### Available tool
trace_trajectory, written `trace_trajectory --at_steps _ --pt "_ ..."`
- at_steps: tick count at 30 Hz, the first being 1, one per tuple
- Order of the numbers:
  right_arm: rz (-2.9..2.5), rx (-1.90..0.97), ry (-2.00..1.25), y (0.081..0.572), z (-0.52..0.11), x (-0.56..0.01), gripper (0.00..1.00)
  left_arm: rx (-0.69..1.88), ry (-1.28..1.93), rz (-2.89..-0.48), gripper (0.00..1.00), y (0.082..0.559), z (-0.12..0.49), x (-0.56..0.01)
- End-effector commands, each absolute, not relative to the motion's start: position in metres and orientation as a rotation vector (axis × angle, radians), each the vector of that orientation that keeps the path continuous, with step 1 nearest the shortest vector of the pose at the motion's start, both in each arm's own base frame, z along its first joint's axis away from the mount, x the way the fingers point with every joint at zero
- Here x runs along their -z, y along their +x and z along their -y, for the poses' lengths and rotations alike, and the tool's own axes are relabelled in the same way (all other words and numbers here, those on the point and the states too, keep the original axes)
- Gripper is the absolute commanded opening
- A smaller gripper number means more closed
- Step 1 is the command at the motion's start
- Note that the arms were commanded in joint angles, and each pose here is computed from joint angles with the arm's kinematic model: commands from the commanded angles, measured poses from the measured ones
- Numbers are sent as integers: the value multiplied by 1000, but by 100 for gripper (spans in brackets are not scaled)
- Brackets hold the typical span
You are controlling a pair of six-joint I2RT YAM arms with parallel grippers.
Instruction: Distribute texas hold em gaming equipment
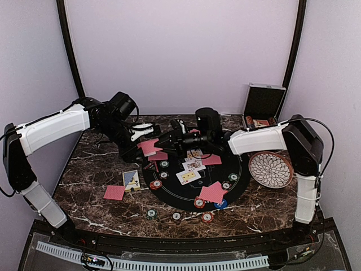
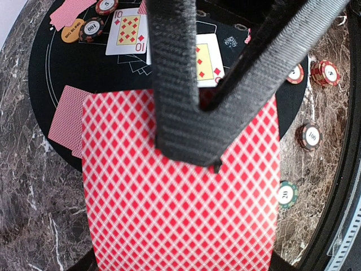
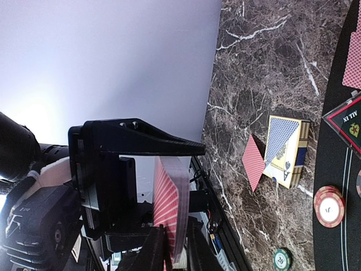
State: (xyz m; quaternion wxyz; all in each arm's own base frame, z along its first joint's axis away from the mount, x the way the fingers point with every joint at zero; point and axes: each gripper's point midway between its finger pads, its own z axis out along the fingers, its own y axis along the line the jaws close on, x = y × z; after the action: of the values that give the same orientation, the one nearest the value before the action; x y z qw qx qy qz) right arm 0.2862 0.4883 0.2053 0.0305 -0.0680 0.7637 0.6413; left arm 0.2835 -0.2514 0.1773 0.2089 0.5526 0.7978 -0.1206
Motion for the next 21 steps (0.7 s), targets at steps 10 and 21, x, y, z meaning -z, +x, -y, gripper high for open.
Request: trace_trajectory --at_steps 10,21 --pt "-2282 -2034 -209 288 -466 -233 0 276 1544 -2191 0 292 249 -182" --pt "-2252 -2044 -149 294 -435 -239 0 246 1548 -2203 0 296 247 -176"
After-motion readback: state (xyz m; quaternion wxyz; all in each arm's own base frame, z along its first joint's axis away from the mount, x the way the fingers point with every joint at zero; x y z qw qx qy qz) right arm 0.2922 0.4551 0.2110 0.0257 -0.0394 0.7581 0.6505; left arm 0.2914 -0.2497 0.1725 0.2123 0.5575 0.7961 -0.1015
